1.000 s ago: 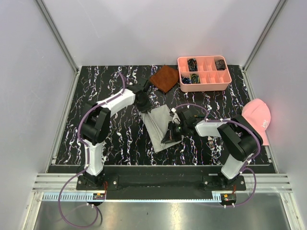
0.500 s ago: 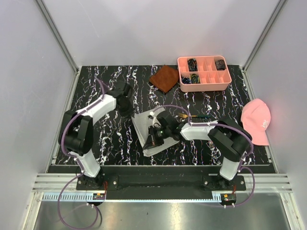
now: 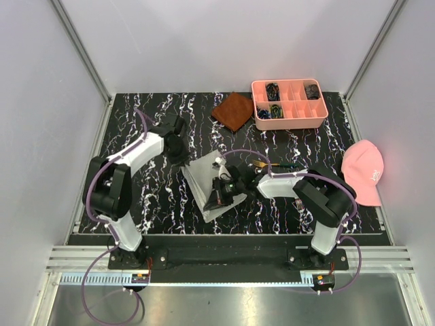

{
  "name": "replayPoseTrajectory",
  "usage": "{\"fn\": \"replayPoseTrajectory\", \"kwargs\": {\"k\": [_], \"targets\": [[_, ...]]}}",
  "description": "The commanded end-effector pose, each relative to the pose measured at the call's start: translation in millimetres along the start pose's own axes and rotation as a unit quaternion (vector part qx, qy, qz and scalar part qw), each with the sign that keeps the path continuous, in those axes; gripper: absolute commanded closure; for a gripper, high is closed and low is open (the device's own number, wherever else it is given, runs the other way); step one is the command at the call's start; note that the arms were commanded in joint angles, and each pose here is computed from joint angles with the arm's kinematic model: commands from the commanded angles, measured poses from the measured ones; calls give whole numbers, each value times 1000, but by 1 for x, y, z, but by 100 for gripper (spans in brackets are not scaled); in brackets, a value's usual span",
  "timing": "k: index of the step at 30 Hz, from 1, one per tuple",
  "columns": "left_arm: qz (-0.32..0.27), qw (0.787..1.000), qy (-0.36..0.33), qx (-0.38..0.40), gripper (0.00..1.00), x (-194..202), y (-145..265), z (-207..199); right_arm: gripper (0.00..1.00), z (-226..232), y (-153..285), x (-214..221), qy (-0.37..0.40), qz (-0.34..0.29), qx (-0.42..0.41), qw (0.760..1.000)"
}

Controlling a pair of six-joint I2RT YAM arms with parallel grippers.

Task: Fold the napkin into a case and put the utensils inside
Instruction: Fold the lower triangle-folded napkin at the center of the board.

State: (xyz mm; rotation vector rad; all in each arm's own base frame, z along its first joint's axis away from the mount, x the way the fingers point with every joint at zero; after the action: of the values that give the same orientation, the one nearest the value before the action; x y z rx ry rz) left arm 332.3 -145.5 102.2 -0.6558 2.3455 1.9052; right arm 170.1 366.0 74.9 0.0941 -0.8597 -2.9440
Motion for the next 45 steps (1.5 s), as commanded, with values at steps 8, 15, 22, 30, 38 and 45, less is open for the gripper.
{"fn": "replayPoseTrajectory", "kwargs": {"k": [8, 15, 22, 30, 38, 45], "targets": [[-67, 997, -7, 34, 89, -48, -24, -64, 100, -48, 36, 8, -71, 35, -13, 997], [-57, 998, -10, 35, 86, -45, -38, -75, 100, -64, 33, 12, -77, 40, -2, 996], [-58, 998, -19, 33, 83, -44, -44, -84, 99, -77, 32, 15, -81, 38, 20, 996], [-52, 998, -29, 33, 82, -39, -53, -90, 70, -83, 50, 7, -54, 19, 92, 994], [-52, 997, -35, 39, 82, -37, -51, -94, 39, -53, 71, -37, 14, -45, 127, 991], [-54, 997, -44, 41, 82, -38, -50, -95, 26, -32, 94, -85, 9, -95, 104, 990]]}}
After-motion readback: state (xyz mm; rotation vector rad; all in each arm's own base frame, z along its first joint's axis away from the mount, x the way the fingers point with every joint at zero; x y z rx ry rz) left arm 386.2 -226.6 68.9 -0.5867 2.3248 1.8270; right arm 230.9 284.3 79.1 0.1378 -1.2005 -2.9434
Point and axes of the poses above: each gripper's point midway between its finger pads, its own y axis back along the fingers, its own z axis along the line the jaws close on, x = y × z, the point moved 3 cm from there along y, back along the fingers, and after that the axes turned 11 degrees about -y, right-handed, at the moved point
